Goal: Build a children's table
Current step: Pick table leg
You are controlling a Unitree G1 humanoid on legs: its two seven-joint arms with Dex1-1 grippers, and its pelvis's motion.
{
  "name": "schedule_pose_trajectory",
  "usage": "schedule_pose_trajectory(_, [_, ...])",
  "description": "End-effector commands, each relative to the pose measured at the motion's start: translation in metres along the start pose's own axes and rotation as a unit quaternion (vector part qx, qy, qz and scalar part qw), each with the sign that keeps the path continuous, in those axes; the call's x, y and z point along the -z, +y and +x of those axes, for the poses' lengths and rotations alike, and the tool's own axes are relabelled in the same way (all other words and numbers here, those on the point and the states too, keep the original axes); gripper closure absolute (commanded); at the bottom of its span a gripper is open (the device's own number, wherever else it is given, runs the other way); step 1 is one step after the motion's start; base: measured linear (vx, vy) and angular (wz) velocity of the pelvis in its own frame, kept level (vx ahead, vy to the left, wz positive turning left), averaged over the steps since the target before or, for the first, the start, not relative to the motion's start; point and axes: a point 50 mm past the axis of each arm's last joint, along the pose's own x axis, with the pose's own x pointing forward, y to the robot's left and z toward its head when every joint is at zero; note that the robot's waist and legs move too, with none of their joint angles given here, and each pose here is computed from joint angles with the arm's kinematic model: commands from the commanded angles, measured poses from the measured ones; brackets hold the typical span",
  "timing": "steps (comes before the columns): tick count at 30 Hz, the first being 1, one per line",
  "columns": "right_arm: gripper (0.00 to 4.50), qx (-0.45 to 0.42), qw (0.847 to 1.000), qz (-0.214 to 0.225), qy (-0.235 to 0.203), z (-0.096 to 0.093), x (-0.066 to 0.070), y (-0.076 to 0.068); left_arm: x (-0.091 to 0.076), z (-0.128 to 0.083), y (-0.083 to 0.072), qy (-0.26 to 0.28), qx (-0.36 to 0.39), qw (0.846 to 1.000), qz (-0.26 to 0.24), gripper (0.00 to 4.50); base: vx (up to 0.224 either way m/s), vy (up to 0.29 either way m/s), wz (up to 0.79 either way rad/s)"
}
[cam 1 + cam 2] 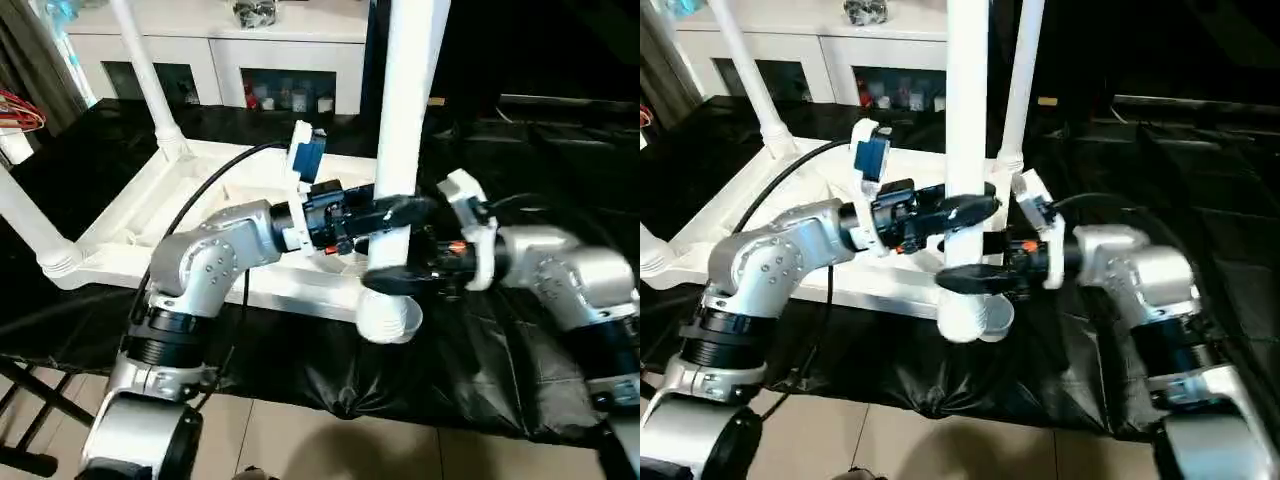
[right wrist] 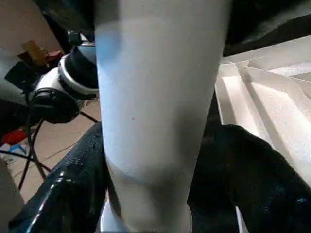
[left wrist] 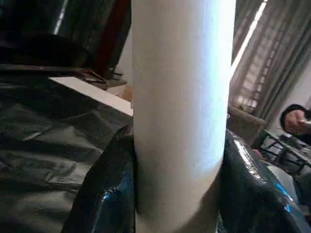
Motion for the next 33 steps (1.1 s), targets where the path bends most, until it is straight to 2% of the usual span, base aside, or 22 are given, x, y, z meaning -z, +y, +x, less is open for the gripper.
schedule_pose_trajectory(1, [1.34, 0.014, 1.0, -0.001, 0.012, -0.006, -0.001, -0.002, -0.008, 0.005, -0.006, 0.001, 0.036, 0.999, 0.007, 2.6, 0.0, 0.0, 0.0])
schedule_pose_trajectory(12, [2.21, 0.012, 1.0, 0.009, 0.004, 0.002, 0.007, -0.002, -0.007, 0.004, -0.003, -0.002, 0.025, 1.0, 0.011, 2.6, 0.0, 0.0, 0.0])
schedule_pose_trajectory(13, [2.4, 0.023, 1.0, 0.005, -0.007, 0.003, 0.007, -0.003, -0.007, 0.005, 0.0, -0.009, 0.007, 1.0, 0.007, 2.04, 0.0, 0.0, 0.0])
schedule_pose_trajectory(15, [2.44, 0.052, 0.998, -0.005, -0.021, 0.005, 0.007, -0.005, -0.009, 0.007, 0.005, -0.026, -0.022, 0.999, -0.002, 1.9, 0.0, 0.0, 0.0])
schedule_pose_trajectory(16, [2.53, 0.094, 0.995, -0.02, -0.036, 0.007, 0.008, -0.009, -0.01, 0.008, 0.008, -0.033, -0.048, 0.998, 0.012, 1.87, 0.0, 0.0, 0.0])
schedule_pose_trajectory(18, [2.61, 0.1, 0.994, -0.022, -0.037, 0.008, 0.008, -0.009, -0.01, 0.008, 0.008, -0.033, -0.053, 0.998, 0.017, 1.7, 0.0, 0.0, 0.0])
schedule_pose_trajectory(19, [2.61, 0.145, 0.987, -0.042, -0.048, 0.01, 0.009, -0.013, -0.011, 0.01, 0.011, -0.03, -0.101, 0.993, 0.054, 1.7, 0.0, 0.0, 0.0])
schedule_pose_trajectory(20, [2.62, 0.173, 0.982, -0.051, -0.058, 0.012, 0.009, -0.014, -0.011, 0.011, 0.012, -0.034, -0.128, 0.989, 0.069, 1.64, 0.0, 0.0, 0.0])
schedule_pose_trajectory(22, [2.63, 0.205, 0.975, -0.058, -0.07, 0.015, 0.008, -0.015, -0.015, 0.014, 0.013, -0.054, -0.17, 0.981, 0.077, 1.6, 0.0, 0.0, 0.0])
schedule_pose_trajectory(25, [2.63, 0.212, 0.972, -0.065, -0.077, 0.019, 0.006, -0.013, -0.018, 0.017, 0.014, -0.068, -0.207, 0.971, 0.094, 1.6, 0.0, 0.0, 0.0])
schedule_pose_trajectory(26, [2.63, 0.214, 0.971, -0.065, -0.08, 0.02, 0.006, -0.013, -0.019, 0.017, 0.015, -0.071, -0.222, 0.968, 0.096, 1.77, 0.0, 0.0, 0.0])
schedule_pose_trajectory(28, [2.63, 0.22, 0.97, -0.067, -0.083, 0.02, 0.005, -0.013, -0.02, 0.017, 0.017, -0.073, -0.238, 0.963, 0.107, 1.77, 0.0, 0.0, 0.0])
schedule_pose_trajectory(30, [2.64, 0.229, 0.967, -0.069, -0.086, 0.02, 0.005, -0.014, -0.019, 0.017, 0.019, -0.07, -0.258, 0.957, 0.11, 1.99, 0.0, 0.0, 0.0])
schedule_pose_trajectory(33, [2.64, 0.233, 0.966, -0.072, -0.085, 0.021, 0.004, -0.015, -0.019, 0.017, 0.02, -0.073, -0.265, 0.955, 0.11, 2.18, 0.0, 0.0, 0.0])
